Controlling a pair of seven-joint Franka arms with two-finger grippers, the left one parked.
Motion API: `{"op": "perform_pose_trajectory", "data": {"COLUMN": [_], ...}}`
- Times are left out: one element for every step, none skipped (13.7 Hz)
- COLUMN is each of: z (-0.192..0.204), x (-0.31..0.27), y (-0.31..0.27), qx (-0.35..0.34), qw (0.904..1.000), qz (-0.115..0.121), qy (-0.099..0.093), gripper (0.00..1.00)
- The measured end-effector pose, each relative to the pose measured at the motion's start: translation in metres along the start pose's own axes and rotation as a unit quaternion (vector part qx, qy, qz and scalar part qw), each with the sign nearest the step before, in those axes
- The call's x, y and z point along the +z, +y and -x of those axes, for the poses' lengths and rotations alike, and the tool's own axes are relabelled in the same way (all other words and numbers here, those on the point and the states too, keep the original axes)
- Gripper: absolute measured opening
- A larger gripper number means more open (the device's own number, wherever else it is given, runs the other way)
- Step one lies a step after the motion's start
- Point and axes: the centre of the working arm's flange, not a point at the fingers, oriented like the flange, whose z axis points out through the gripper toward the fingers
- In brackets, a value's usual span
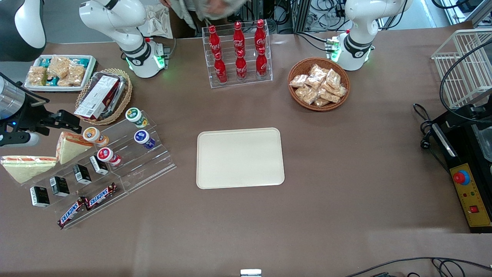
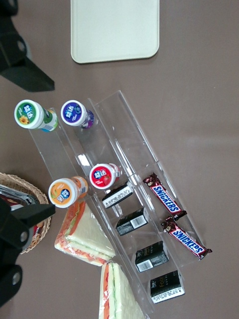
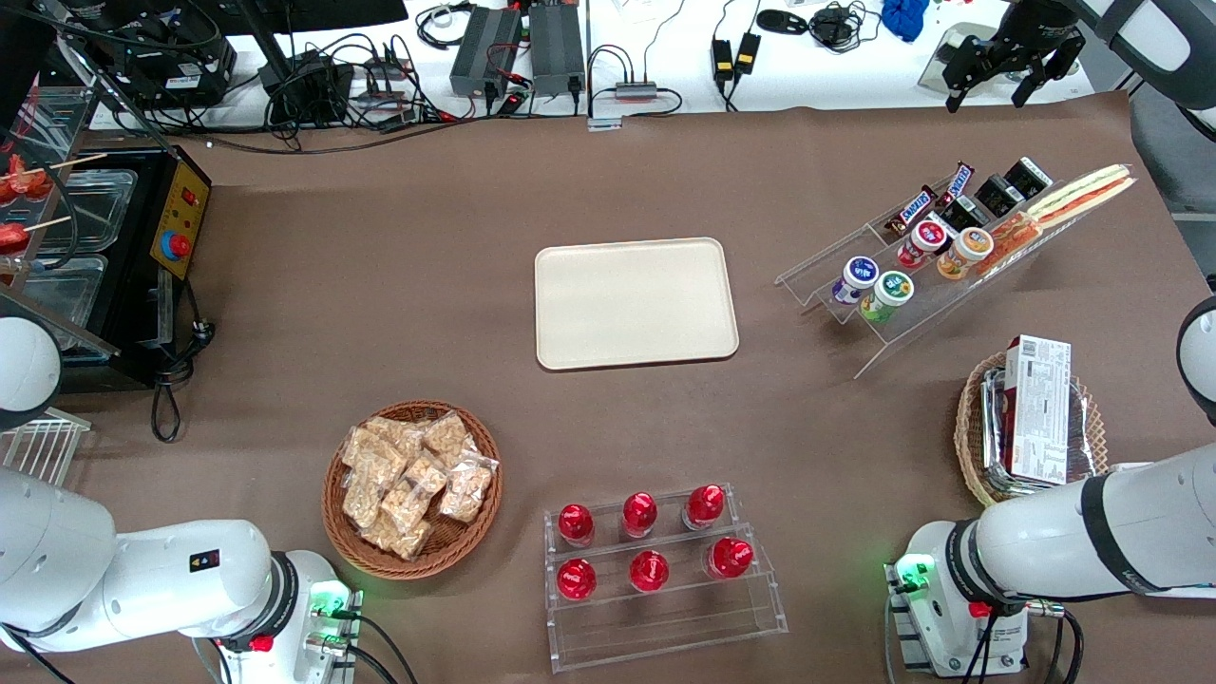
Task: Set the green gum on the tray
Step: 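Move the right gripper over the green-labelled gum bottle in the rack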
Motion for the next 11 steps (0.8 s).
{"op": "perform_pose_trajectory", "data": {"z": [0.000,0.000,0.000,0.000,0.000,0.000,0.001,0.003,0.004,0.006,0.008], "x": [0.000,0.000,0.000,0.000,0.000,0.000,0.001,0.002,0.002,0.001,0.000], "y": [0.000,0.000,0.000,0.000,0.000,0.000,-0.002,-0.005,-0.008,-0.011,-0.013], "qx": [0.000,0.000,0.000,0.000,0.000,0.000,-0.001,-0.004,-0.007,-0.010,-0.012], "qw": [1.0000,1.0000,1.0000,1.0000,1.0000,1.0000,1.0000,0.9999,0.9998,0.9998,0.9997], "qz": [0.000,0.000,0.000,0.000,0.000,0.000,0.000,0.000,0.000,0.000,0.000], "qy": [0.000,0.000,0.000,0.000,-0.001,-0.002,-0.005,-0.013,-0.018,-0.019,-0.020], "gripper": [1.00,1.00,1.00,1.00,1.00,1.00,1.00,1.00,1.00,1.00,1.00]}}
